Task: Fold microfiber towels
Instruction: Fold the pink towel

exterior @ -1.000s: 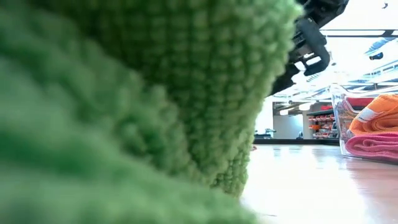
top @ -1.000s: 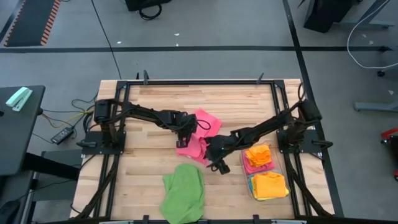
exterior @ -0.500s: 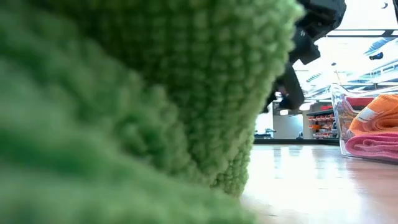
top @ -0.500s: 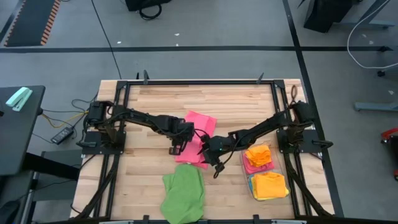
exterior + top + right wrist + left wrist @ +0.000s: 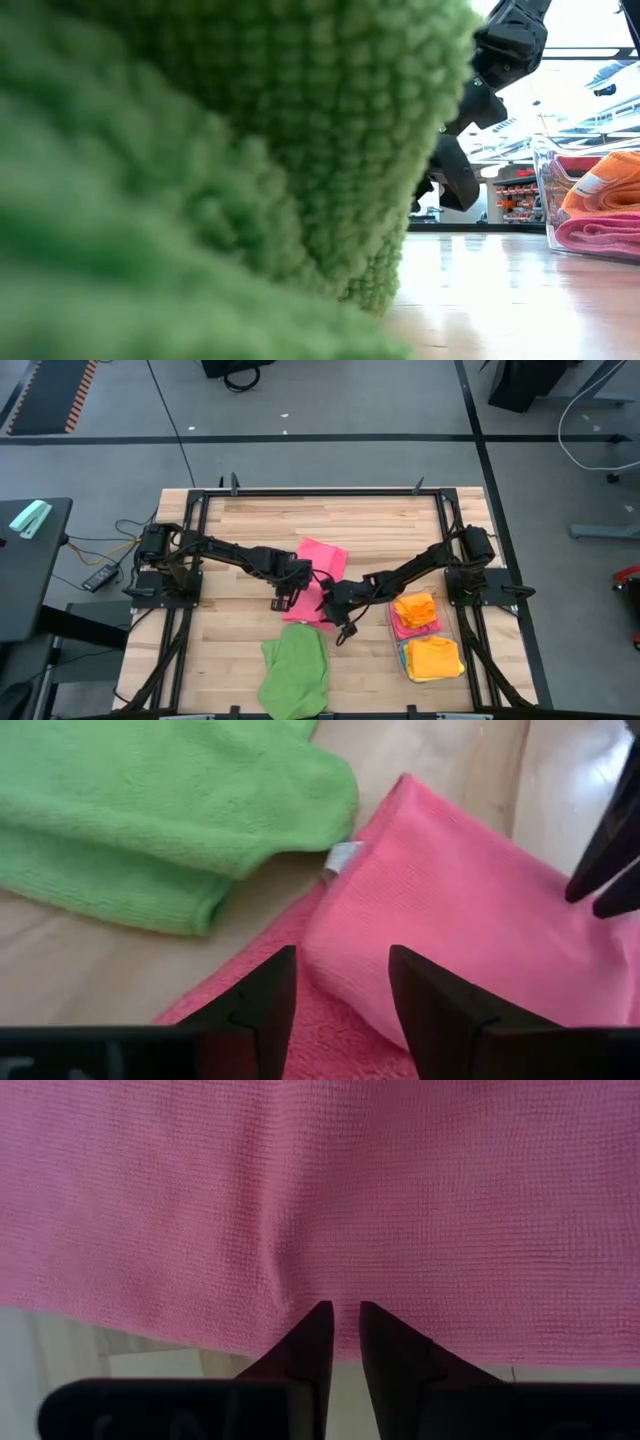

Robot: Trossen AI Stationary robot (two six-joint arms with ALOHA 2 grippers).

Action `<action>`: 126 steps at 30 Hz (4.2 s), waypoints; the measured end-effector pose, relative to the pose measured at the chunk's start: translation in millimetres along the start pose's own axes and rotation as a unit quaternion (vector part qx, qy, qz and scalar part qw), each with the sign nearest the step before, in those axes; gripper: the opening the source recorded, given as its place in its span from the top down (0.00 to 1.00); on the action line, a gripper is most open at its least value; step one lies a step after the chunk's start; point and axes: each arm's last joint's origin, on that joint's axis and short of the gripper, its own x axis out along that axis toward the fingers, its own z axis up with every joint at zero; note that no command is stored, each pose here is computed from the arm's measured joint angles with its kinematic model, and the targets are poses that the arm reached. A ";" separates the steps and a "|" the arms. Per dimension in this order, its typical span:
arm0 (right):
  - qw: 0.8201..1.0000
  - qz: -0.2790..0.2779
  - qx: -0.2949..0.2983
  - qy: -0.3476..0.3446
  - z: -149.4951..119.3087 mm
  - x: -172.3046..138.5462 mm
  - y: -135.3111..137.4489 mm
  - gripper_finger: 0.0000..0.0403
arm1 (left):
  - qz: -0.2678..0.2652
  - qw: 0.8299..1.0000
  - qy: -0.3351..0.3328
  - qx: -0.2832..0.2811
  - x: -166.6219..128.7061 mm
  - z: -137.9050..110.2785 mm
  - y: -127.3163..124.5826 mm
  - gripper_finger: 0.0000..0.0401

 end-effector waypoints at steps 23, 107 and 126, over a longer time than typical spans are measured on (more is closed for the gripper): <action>0.999 0.006 0.031 0.002 -9.7 9.2 -3.0 0.88 | 0.000 1.000 -0.001 -0.003 -0.8 0.3 0.2 0.87; 0.982 0.087 0.067 0.151 28.3 -68.8 12.9 0.52 | -0.028 0.990 -0.134 -0.024 -8.2 28.5 -57.0 0.91; 0.972 -0.093 0.193 0.092 -54.6 -87.6 -70.1 0.56 | -0.029 0.990 -0.135 -0.035 14.2 30.9 -82.8 0.89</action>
